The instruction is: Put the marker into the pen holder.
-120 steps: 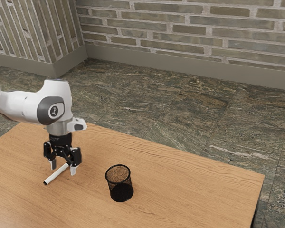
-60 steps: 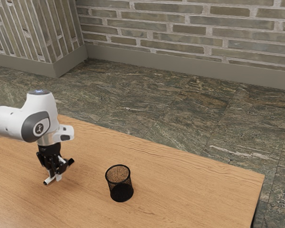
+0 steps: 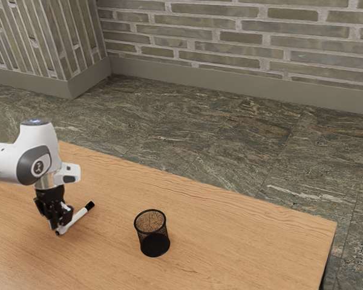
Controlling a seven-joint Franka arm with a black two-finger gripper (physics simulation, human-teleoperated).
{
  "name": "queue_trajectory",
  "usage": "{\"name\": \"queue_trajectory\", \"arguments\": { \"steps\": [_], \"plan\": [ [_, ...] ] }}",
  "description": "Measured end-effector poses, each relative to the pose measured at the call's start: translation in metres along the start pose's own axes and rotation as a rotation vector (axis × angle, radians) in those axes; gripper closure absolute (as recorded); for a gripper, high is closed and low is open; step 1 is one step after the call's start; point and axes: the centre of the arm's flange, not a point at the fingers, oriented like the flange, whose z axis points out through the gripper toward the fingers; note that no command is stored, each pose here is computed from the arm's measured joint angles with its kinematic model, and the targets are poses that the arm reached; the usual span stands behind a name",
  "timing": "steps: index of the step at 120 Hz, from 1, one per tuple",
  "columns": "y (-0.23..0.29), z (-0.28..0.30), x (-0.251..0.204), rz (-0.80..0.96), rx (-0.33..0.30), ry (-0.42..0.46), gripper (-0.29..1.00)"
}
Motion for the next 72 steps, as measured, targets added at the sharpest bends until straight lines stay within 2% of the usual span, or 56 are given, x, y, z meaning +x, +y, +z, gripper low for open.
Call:
{"name": "queue_trajectory", "arguments": {
  "steps": [38, 72],
  "plan": [
    [0.008, 0.012, 0.009, 0.048, 0.000, -0.014, 0.54],
    [-0.006, 0.016, 0.009, 0.027, -0.010, -0.014, 0.58]
  ]
}}
